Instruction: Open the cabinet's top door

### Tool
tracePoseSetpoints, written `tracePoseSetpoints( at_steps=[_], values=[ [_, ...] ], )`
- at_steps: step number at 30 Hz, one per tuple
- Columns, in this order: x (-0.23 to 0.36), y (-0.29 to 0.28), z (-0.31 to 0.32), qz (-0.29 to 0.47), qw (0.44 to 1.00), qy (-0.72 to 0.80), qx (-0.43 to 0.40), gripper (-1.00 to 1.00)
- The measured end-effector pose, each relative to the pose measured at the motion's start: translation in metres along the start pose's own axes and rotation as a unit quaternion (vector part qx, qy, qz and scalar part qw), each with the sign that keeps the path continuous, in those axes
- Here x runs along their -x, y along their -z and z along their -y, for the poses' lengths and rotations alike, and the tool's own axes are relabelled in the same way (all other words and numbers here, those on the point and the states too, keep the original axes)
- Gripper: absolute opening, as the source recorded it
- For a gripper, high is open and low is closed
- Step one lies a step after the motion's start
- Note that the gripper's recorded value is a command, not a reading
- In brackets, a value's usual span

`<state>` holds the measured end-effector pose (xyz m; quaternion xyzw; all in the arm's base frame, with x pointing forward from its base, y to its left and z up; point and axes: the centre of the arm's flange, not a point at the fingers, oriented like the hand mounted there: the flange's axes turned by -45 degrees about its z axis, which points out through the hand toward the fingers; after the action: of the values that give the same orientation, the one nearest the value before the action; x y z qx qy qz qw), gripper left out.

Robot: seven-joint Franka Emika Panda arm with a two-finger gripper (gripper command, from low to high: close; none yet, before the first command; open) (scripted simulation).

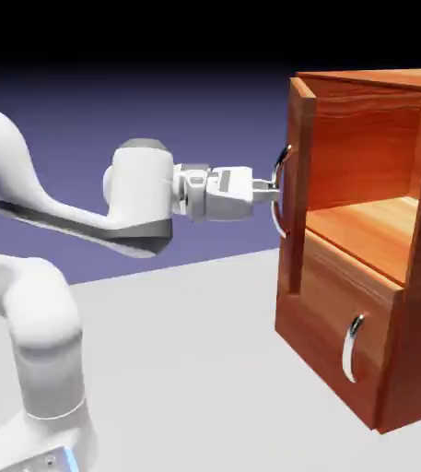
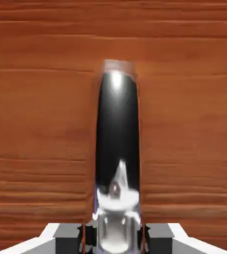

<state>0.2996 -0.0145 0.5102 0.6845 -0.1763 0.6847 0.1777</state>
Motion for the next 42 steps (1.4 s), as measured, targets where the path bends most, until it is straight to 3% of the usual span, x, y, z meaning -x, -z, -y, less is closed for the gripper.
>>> tracePoseSetpoints(
  at_steps=[22, 42],
  values=[
    [0.000, 0.097, 0.064, 0.000, 0.987, -0.001, 0.161, -1.00],
    [-0.001, 0.197, 0.217, 0.001, 0.914, -0.001, 0.405, -1.00]
  ],
)
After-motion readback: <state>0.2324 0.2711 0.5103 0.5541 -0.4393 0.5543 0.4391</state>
